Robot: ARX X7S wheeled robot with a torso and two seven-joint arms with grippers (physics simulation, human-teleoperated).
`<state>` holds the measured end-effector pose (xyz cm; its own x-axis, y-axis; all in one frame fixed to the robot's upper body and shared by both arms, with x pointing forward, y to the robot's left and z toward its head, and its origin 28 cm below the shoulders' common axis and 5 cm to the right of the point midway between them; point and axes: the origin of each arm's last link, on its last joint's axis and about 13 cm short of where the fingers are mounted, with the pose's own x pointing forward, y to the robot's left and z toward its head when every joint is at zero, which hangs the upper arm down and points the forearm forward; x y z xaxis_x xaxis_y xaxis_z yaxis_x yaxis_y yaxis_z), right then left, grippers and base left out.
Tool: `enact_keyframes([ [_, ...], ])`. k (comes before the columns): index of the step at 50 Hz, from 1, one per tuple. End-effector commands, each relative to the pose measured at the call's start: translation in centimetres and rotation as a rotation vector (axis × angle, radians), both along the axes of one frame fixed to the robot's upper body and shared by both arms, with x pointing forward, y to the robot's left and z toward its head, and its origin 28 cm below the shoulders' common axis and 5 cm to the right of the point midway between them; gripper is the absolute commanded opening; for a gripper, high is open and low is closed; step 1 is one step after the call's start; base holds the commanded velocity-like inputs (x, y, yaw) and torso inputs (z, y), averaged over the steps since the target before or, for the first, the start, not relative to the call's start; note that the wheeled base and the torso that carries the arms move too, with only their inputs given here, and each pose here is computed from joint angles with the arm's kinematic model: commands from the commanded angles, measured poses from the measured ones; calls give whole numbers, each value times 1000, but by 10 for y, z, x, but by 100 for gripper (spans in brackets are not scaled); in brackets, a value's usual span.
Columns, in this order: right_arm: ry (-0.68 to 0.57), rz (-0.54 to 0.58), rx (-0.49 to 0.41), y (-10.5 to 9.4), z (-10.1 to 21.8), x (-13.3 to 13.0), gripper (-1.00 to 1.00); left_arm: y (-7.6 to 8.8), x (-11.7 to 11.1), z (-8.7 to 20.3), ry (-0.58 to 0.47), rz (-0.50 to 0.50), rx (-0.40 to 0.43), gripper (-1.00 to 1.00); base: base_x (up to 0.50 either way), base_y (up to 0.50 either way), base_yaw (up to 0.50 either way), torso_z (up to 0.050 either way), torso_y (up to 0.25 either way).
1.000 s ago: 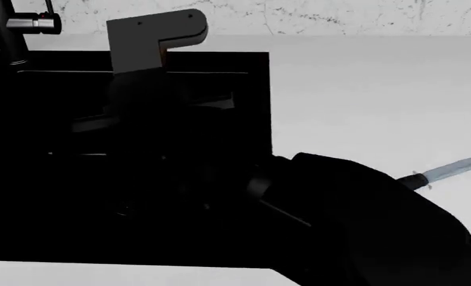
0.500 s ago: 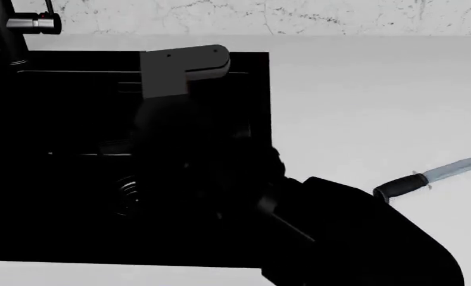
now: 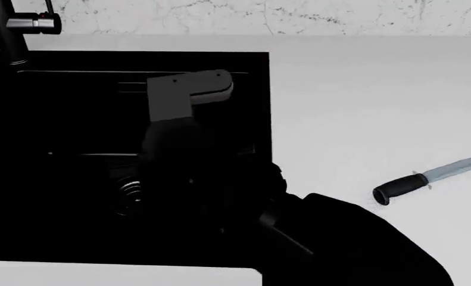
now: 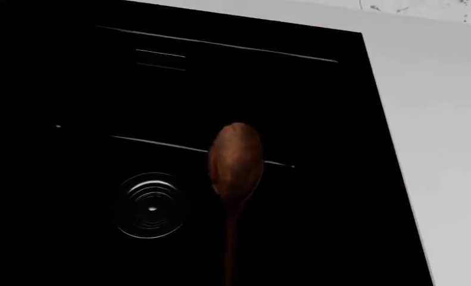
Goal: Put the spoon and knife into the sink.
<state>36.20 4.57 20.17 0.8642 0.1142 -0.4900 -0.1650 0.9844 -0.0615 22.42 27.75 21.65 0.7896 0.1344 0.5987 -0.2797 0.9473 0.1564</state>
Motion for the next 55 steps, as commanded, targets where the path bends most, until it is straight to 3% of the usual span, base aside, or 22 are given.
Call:
enact_keyframes([
  [1, 20, 12, -34, 0, -10, -4, -100, 3, -1, -3, 3, 6, -6, 100, 0, 0, 0, 0, 0],
  [45, 67, 26, -65, -2, -22, -7, -100, 11, -6, -8, 5, 37, -19, 100, 0, 0, 0, 0, 0],
  [46, 72, 24, -63, -2, -22, -7, 100, 11, -6, -8, 5, 37, -18, 100, 0, 0, 0, 0, 0],
  [55, 72, 25, -59, -3, -21, -6, 100, 11, -6, -8, 9, 37, -17, 100, 0, 0, 0, 0, 0],
])
